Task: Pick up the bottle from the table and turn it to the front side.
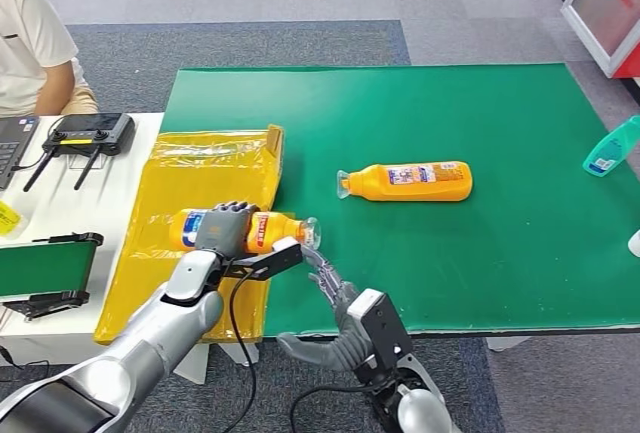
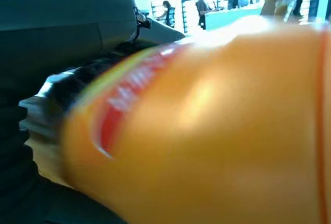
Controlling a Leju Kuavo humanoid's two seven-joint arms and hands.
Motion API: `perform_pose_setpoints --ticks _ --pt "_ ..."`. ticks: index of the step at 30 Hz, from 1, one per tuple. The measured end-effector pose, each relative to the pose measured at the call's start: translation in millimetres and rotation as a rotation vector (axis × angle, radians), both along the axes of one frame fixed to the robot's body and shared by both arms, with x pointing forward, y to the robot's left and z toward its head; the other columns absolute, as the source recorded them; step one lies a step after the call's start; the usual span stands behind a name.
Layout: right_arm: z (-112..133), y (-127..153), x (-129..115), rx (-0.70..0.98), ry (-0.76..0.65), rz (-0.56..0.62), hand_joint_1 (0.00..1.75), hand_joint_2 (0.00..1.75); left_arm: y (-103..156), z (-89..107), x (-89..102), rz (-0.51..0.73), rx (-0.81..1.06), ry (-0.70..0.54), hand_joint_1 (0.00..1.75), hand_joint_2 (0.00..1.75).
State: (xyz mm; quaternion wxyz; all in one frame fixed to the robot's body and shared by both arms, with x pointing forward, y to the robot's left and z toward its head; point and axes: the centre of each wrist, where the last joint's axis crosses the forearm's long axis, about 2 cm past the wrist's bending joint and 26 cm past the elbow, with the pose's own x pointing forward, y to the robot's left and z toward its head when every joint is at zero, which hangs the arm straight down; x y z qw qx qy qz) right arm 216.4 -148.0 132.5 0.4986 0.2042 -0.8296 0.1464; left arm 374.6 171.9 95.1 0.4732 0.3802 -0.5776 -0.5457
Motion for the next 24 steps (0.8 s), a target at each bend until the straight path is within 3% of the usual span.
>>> perform_pose_setpoints --ticks 7,11,16,20,24 --pt "4 -6 -6 0.006 -0.045 -0.026 0.0 1.75 4 -3.1 -0.8 0.006 -0.112 0.013 0.0 1.75" --pt "11 -22 -14 0.023 -0.108 -0.093 0.0 1.75 14 -3.7 -1.4 0.031 -0.215 0.009 0.0 0.0" --pt "15 -38 -16 0.004 -0.126 -0.138 0.0 1.75 30 3.2 -1.8 0.038 -0.306 -0.062 0.0 0.0" --pt "14 -43 -15 -0.01 -0.116 -0.156 0.0 1.75 35 10.1 -4.9 0.028 -0.414 -0.11 0.0 1.75" --pt "13 -47 -14 -0.032 -0.104 -0.191 0.0 1.75 36 17.9 -14.1 0.005 -0.621 -0.137 0.0 1.75"
